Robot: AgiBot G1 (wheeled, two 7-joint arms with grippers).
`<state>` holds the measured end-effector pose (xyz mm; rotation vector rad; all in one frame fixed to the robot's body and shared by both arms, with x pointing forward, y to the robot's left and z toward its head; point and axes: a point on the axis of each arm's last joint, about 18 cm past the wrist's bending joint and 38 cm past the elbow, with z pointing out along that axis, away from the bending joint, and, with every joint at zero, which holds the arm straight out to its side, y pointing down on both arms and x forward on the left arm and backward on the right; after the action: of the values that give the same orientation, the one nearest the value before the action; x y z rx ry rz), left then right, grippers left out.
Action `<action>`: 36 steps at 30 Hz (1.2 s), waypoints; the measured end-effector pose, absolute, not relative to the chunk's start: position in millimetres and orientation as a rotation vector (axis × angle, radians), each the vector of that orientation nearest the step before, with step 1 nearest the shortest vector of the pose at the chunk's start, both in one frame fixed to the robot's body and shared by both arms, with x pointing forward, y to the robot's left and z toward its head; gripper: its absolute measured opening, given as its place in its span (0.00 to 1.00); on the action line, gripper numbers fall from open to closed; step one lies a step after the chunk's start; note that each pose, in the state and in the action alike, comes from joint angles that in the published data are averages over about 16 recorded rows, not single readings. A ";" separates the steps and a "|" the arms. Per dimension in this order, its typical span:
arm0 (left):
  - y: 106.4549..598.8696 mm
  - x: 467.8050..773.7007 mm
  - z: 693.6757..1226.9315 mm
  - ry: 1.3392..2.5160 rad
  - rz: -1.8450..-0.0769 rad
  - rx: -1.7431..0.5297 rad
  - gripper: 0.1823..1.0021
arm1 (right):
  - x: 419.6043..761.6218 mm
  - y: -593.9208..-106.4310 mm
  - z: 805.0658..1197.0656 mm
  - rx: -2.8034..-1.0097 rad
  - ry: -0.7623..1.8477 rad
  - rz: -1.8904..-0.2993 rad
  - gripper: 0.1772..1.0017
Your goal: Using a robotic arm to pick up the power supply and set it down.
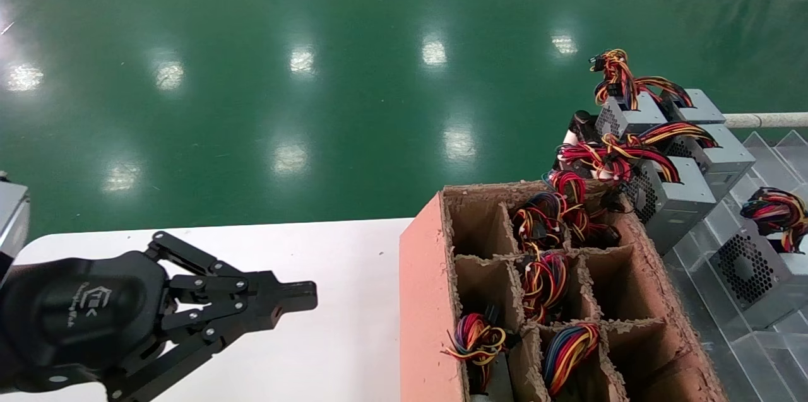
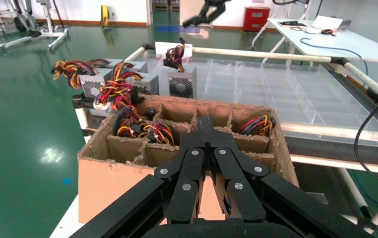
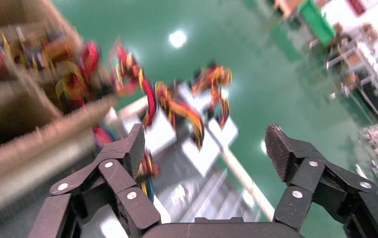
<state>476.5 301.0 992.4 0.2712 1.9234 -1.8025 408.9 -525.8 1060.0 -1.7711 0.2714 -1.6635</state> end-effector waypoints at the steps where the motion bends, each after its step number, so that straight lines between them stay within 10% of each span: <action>1: 301.0 476.5 992.4 1.923 -1.802 0.271 0.01 | 408.3 -523.9 1061.4 -1.763 0.263 -1.658 0.76; 18: 301.0 476.5 992.4 1.923 -1.802 0.271 0.01 | 436.2 -460.4 1066.8 -1.734 0.062 -1.410 0.99; 36: 301.0 476.5 992.4 1.923 -1.802 0.271 0.03 | 465.0 -386.6 1046.8 -1.715 -0.104 -1.062 1.00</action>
<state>476.5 301.0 992.4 0.2712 1.9234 -1.8025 465.0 -386.6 1046.8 -1.7153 -0.1044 -1.0622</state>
